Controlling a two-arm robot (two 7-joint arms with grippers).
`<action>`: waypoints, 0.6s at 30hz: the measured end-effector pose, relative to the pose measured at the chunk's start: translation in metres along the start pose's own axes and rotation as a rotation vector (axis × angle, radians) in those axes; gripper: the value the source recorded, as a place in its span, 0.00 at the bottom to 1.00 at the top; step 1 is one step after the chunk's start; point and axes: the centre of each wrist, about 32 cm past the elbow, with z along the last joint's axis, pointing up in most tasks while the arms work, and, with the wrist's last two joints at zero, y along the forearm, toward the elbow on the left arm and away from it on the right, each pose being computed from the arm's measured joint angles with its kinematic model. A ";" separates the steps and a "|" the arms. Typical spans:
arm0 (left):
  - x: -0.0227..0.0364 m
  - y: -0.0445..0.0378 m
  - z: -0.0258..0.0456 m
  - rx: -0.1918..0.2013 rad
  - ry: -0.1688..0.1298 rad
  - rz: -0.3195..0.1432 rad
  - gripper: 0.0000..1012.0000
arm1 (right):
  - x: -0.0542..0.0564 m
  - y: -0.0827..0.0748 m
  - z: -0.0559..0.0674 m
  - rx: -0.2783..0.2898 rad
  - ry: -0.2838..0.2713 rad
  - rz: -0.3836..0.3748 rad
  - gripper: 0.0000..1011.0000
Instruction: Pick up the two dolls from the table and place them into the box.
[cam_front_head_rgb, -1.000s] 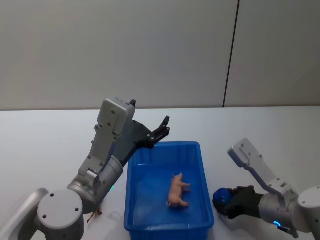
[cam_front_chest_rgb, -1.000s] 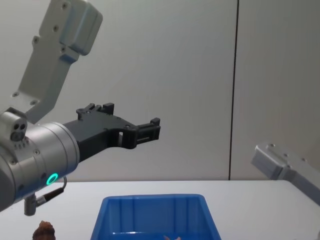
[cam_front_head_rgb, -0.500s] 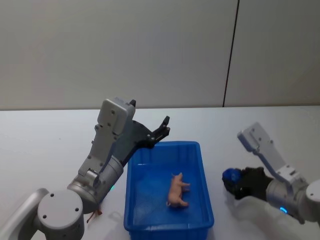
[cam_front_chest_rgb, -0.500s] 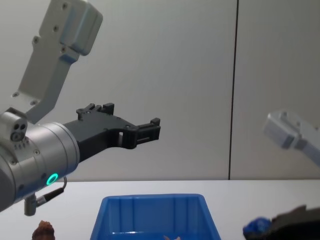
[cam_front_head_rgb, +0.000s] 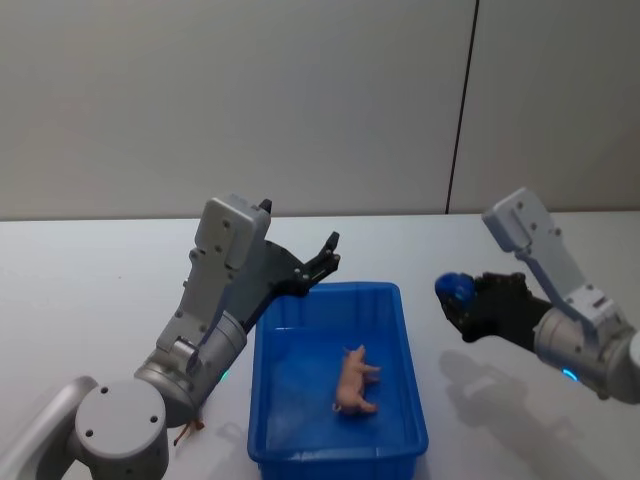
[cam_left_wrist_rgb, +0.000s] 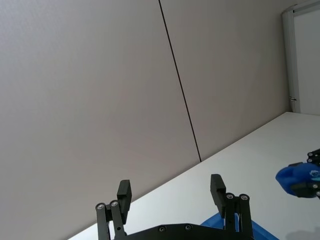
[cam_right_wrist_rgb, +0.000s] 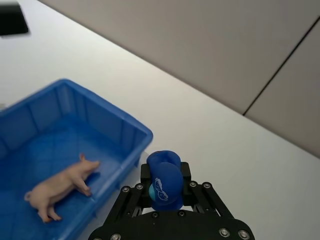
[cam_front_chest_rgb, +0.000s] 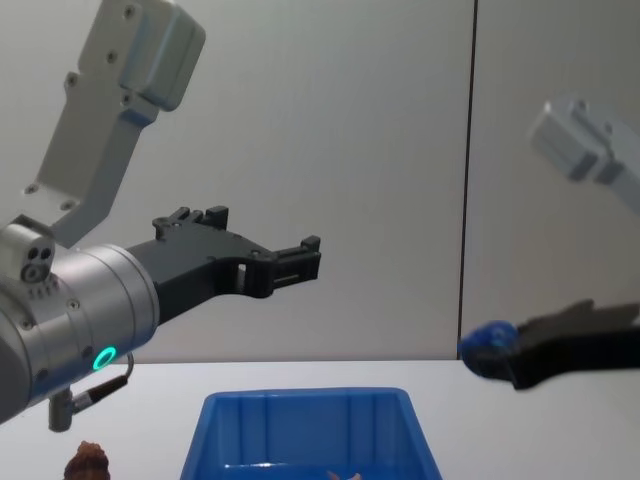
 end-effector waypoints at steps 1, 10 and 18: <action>0.0000 0.0000 0.0000 0.000 0.000 0.000 0.99 | 0.000 0.000 0.002 0.007 -0.002 0.005 0.31; 0.0000 0.0000 0.0000 0.000 0.000 0.000 0.99 | 0.002 -0.003 0.020 0.061 -0.014 0.102 0.26; 0.0000 0.0000 0.0000 0.000 0.000 0.000 0.99 | 0.002 0.000 0.029 0.035 -0.001 0.204 0.23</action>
